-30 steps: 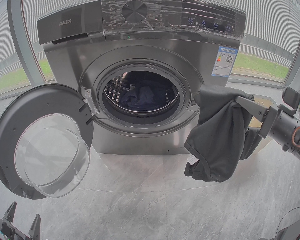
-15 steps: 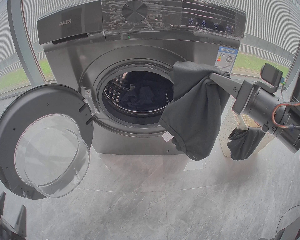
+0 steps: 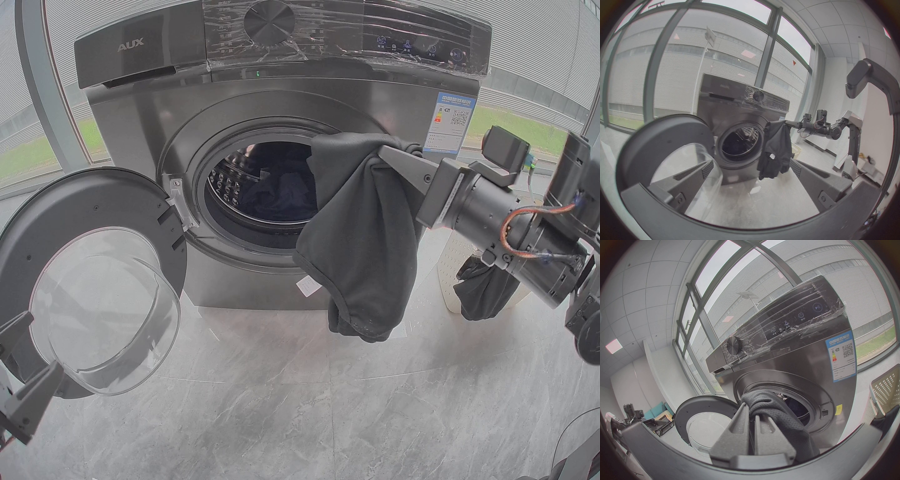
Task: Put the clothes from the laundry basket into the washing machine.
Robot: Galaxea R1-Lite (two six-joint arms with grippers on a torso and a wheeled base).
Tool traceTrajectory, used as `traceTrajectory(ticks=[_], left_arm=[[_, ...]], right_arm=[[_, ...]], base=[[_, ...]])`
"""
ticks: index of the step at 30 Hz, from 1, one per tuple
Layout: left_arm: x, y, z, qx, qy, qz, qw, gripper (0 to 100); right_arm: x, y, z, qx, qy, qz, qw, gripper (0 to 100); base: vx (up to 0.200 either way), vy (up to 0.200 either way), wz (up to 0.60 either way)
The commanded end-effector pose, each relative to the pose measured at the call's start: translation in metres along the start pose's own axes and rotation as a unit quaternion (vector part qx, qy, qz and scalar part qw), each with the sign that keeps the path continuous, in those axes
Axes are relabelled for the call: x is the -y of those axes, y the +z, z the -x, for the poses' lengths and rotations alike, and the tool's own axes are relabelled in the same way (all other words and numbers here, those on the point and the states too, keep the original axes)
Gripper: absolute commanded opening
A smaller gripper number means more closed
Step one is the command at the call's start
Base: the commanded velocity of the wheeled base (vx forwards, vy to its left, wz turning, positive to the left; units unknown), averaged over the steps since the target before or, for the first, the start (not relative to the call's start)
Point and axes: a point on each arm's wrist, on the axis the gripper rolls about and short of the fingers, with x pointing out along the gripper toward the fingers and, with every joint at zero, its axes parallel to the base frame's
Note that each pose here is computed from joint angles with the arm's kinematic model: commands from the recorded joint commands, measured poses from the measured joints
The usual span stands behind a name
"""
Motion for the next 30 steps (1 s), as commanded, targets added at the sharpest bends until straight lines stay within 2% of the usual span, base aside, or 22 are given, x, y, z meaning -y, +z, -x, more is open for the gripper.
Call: traceTrajectory(ticks=[1,3,9,13,18,21,26,29,30], left_arm=[[-0.022,-0.015,-0.085,-0.104,-0.112,0.058,0.9865,100],[-0.023,-0.021,-0.107,-0.119,-0.134,0.066,0.9817,100],[-0.029,-0.036,-0.145,-0.139,-0.148,0.072,0.9765,100],[-0.027,-0.044,-0.162,-0.141,-0.164,0.073,0.9735,100],[-0.02,-0.054,-0.185,-0.146,-0.2,0.077,0.9659,100],[-0.017,-0.059,-0.196,-0.155,-0.21,0.083,0.9618,100],[-0.013,-0.066,-0.207,-0.168,-0.22,0.087,0.9571,100],[-0.005,-0.068,-0.213,-0.172,-0.237,0.09,0.9517,100],[-0.005,-0.068,-0.213,-0.172,-0.237,0.09,0.9517,100]], right_arm=[[-0.012,-0.029,-0.027,-0.002,0.025,-0.015,0.9996,0],[-0.022,-0.026,-0.034,0.012,0.041,-0.02,0.9989,0],[-0.031,-0.021,-0.038,0.025,0.056,-0.025,0.9978,0],[-0.032,-0.022,-0.038,0.023,0.056,-0.026,0.9978,0],[-0.031,-0.026,-0.04,0.018,0.053,-0.025,0.9981,0],[-0.03,-0.029,-0.042,0.018,0.039,-0.024,0.9988,0],[-0.03,-0.031,-0.043,0.016,0.038,-0.023,0.9989,0],[-0.031,-0.031,-0.045,0.019,0.039,-0.023,0.9988,0],[-0.031,-0.031,-0.045,0.019,0.039,-0.023,0.9988,0]], base=[[0.0,0.0,0.0],[0.0,0.0,0.0],[0.0,0.0,0.0],[0.0,0.0,0.0],[0.0,0.0,0.0],[0.0,0.0,0.0],[0.0,0.0,0.0],[0.0,0.0,0.0],[0.0,0.0,0.0]])
